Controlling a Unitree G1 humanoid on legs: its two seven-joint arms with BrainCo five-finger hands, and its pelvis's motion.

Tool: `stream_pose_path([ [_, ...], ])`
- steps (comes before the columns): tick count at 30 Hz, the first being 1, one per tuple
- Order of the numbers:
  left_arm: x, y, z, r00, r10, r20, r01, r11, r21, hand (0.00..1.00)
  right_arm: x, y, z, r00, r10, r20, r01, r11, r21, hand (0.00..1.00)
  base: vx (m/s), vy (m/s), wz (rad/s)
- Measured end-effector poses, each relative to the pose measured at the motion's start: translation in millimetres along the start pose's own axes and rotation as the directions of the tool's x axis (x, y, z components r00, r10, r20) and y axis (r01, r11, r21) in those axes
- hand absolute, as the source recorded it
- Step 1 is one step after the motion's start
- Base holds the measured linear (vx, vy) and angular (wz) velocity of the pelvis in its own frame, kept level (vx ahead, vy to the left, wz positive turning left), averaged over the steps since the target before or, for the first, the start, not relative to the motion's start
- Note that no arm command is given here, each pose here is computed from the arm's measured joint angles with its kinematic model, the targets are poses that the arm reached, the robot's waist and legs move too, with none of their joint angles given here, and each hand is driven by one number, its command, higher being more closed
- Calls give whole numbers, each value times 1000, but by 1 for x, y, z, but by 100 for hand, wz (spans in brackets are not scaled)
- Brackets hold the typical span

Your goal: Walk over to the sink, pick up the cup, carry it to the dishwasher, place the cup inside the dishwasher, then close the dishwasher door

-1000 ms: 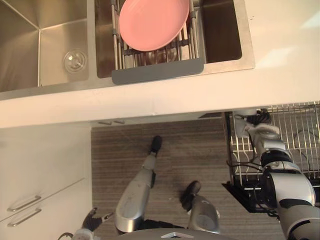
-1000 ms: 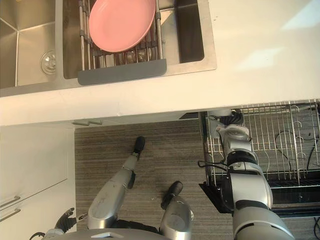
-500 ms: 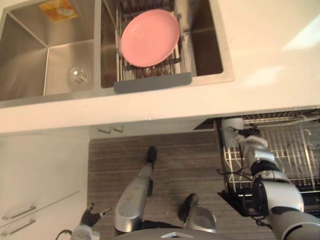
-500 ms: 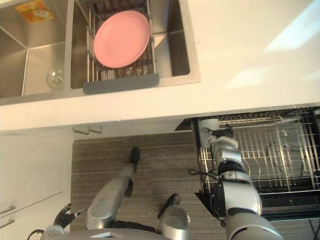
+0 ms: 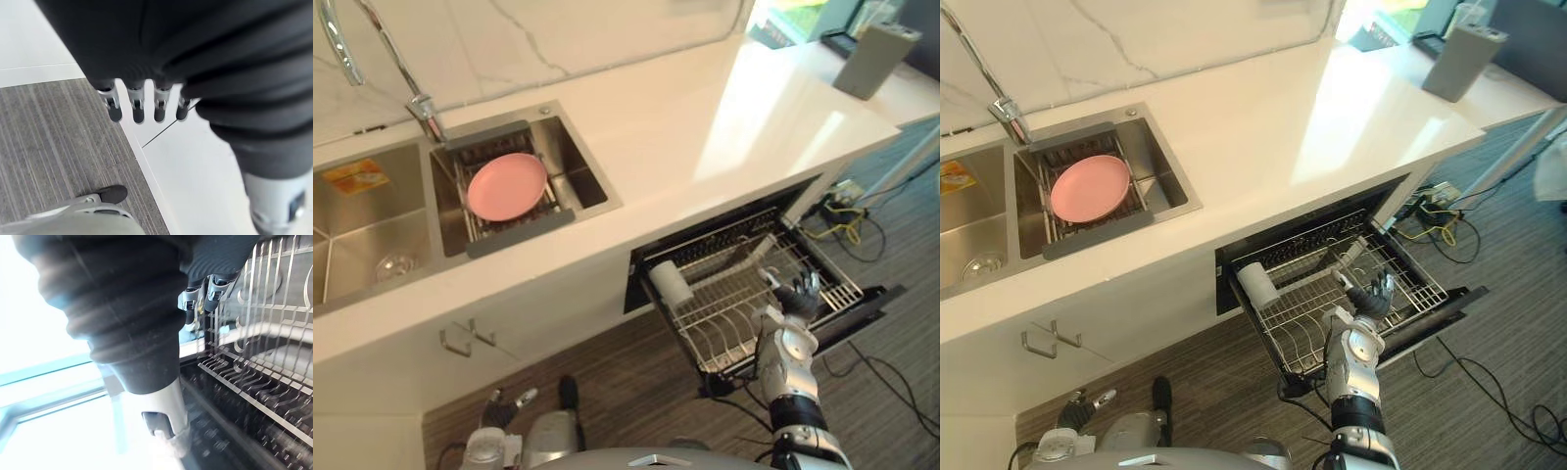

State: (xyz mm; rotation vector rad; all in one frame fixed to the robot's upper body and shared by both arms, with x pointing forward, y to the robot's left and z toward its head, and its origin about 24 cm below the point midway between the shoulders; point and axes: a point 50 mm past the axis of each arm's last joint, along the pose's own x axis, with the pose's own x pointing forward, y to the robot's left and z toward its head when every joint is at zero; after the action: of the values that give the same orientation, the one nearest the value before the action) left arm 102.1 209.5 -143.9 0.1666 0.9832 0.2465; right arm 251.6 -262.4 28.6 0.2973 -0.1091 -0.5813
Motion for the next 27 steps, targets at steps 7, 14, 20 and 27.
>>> stream_pose_path([
  [7,-12,5,-33,990,52,-131,-78,978,-194,0,-20,52,93,825,328,460,-407,909,83,0,-48,-43,10],
  [14,-22,11,-68,947,46,-317,-154,934,-322,0,-20,40,137,727,378,574,-521,848,102,0,-53,68,90],
  [20,-34,2,-94,907,5,-421,-166,923,-347,0,-19,54,106,823,416,386,-512,838,189,0,-12,112,33],
  [27,-25,12,-78,949,-17,-314,-77,955,-285,0,-10,44,76,910,337,240,-387,899,204,0,43,101,45],
])
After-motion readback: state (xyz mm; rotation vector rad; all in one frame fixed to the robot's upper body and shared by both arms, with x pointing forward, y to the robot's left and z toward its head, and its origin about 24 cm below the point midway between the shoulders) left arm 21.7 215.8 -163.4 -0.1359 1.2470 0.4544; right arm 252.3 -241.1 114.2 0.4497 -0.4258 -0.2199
